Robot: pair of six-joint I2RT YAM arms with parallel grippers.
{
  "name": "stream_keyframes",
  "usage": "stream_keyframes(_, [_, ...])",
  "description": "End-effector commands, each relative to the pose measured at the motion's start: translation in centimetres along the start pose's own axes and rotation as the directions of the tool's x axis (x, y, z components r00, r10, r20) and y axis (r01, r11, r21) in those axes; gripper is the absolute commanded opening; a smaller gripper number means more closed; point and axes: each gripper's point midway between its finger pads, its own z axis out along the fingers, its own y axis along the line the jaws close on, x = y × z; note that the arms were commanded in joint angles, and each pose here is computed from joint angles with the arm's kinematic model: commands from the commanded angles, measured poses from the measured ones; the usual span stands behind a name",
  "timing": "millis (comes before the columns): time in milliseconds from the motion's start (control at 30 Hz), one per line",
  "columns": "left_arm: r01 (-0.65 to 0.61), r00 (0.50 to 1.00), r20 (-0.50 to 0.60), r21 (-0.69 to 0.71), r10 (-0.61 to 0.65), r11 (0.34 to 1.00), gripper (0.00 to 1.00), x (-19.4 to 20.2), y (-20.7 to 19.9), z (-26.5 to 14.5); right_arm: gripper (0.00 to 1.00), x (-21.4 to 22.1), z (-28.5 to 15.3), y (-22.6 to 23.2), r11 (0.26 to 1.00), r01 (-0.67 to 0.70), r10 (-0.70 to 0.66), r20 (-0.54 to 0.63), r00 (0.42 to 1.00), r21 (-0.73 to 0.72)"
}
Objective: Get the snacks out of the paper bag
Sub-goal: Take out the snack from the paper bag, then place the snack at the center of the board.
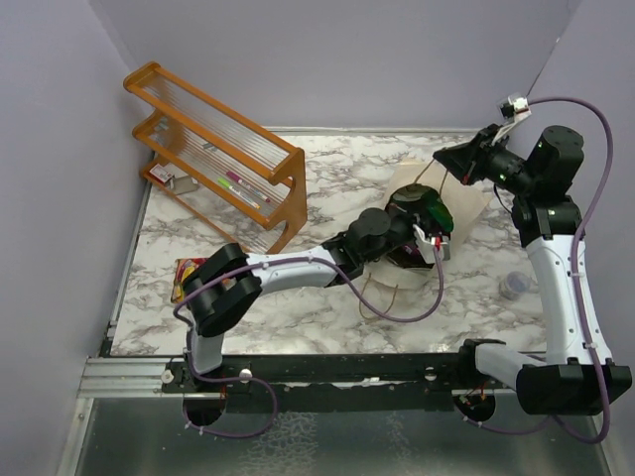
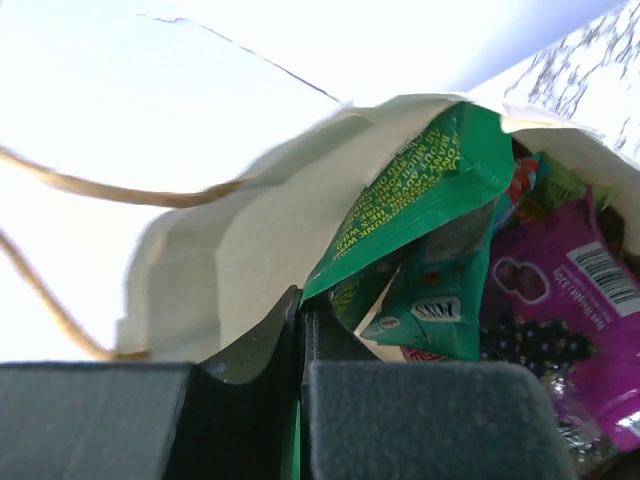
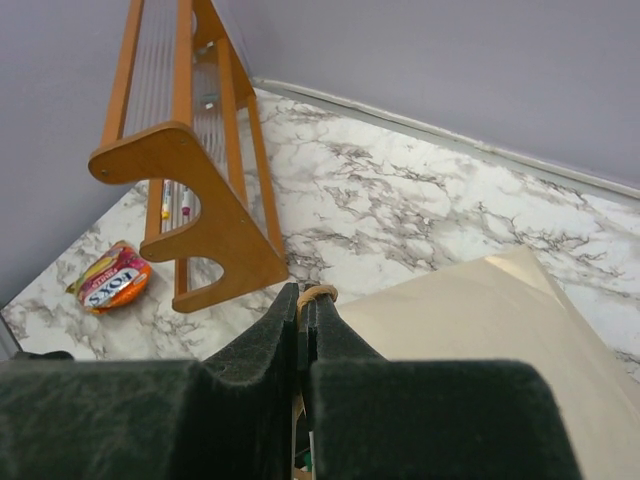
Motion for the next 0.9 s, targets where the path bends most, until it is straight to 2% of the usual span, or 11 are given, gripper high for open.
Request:
stream_keyframes(0, [0.183,0.982,0.057,-0.048,-0.180,0.982,0.00,-4.4,4.7,-2.6,0.01,-2.0,0.0,-1.2,0.996,0.053,-0.057,0.045,0.997,0.073])
stream_keyframes(267, [0.303,0.952,0.061,-0.041,-0.300,0.952,0.00,-6.9,6.6,-6.9,0.01,-2.3,0.5,-3.4,0.985,0.059,-0.066,0.042,0.997,0.161])
stream_keyframes(400, [0.441,0.897,0.037,-0.031,-0.440,0.897,0.00,-8.0,7.9,-9.1,0.01,-2.6,1.1,-4.4,0.981,0.051,-0.058,0.033,0.998,0.188])
stream_keyframes(500, [0.544,0.839,0.007,-0.034,-0.544,0.838,0.00,-9.0,9.9,-11.3,0.01,-2.6,1.2,-5.2,0.975,0.057,-0.064,0.025,0.998,0.214])
stream_keyframes(667, [0.678,0.731,-0.085,-0.027,-0.677,0.735,0.00,-10.2,12.2,-15.9,0.01,-2.0,0.1,-7.8,0.928,0.109,-0.110,-0.018,0.994,0.356])
stream_keyframes(767, [0.733,0.656,-0.195,-0.065,-0.729,0.677,0.00,-9.4,12.3,-18.8,0.01,-1.8,-0.6,-8.3,0.910,0.123,-0.121,-0.029,0.992,0.395])
stream_keyframes(867, [0.769,0.554,-0.333,-0.147,-0.763,0.622,0.00,-7.7,11.5,-21.4,0.01,-1.6,-0.8,-8.1,0.910,0.129,-0.124,-0.038,0.992,0.395])
